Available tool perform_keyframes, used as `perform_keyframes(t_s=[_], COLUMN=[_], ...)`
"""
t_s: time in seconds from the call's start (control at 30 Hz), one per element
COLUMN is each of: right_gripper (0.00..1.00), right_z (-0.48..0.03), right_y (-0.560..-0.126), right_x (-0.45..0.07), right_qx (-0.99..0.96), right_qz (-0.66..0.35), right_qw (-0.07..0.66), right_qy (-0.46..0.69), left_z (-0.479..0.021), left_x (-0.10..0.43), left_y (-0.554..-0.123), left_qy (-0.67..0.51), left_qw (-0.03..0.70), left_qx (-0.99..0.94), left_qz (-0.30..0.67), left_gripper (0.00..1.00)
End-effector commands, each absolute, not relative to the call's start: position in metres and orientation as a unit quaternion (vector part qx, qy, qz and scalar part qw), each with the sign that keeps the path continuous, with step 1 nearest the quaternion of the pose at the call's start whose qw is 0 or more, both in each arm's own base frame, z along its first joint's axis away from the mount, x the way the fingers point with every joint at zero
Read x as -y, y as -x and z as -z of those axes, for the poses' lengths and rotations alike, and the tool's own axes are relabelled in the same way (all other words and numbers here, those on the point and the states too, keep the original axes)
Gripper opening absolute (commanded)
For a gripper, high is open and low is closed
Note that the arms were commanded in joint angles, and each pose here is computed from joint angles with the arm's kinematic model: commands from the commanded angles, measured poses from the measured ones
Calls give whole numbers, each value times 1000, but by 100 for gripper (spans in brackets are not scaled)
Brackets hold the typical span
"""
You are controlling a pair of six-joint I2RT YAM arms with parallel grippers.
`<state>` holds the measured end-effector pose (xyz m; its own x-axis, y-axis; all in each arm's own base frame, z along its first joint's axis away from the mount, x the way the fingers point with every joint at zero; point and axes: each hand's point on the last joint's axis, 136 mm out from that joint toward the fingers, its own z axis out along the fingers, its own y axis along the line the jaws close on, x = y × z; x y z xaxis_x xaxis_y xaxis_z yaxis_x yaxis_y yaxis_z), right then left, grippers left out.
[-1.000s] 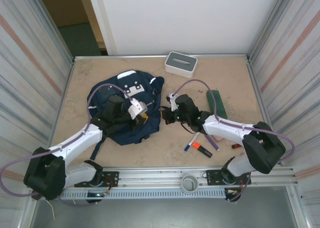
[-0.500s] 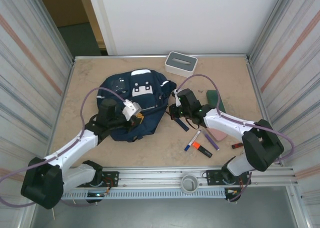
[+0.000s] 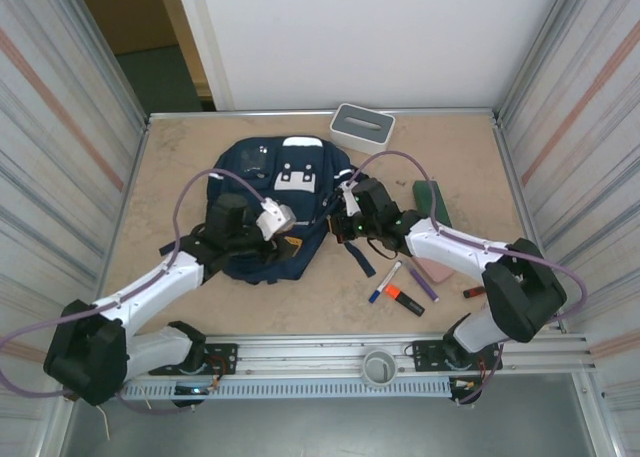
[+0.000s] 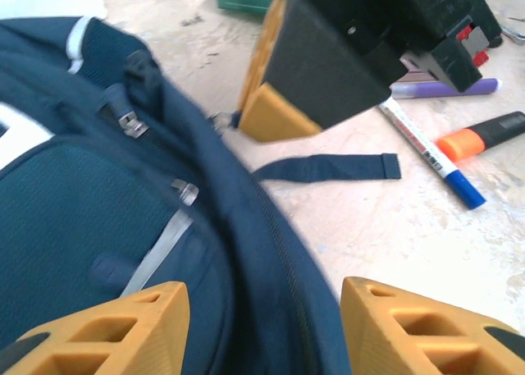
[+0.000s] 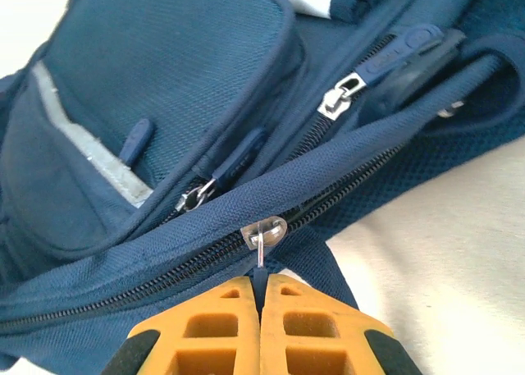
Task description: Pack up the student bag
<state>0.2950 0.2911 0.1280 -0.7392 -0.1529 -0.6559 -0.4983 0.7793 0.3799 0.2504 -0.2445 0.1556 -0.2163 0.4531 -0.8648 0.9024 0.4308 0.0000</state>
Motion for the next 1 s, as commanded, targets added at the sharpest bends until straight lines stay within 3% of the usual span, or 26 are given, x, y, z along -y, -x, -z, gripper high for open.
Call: perform_keyframes(t_s=[0.0, 0.13, 0.27, 0.37, 0.53, 0.7, 0.97], right_gripper=[0, 0, 0, 0, 0, 4, 38], right_z=[-176, -185, -174, -150, -108, -101, -140], right_y=[-287, -281, -283, -291, -316, -327, -304], right_x=[-314, -319, -308, -286, -237, -242, -263], right_qx=[-849, -841, -852, -877, -919, -916, -875], right_qz=[-341, -354, -328, -284, -207, -235, -349], right_qw=[353, 357, 356, 344, 316, 307, 291], right_qy=[197, 202, 198, 178, 111, 110, 169], left_z=[-149, -131, -132, -149, -180, -189, -174], left_x=[256, 265, 259, 253, 241, 231, 236], left_y=[-251, -253, -259, -258, -244, -241, -244], left_qy=[-487, -503, -490, -475, -455, -441, -445], left_qw=[407, 375, 381, 411, 471, 490, 460], left_qx=[-731, -742, -751, -738, -695, -685, -699], left_qz=[249, 238, 224, 245, 297, 309, 320], left_gripper=[54, 48, 17, 0, 0, 0, 0])
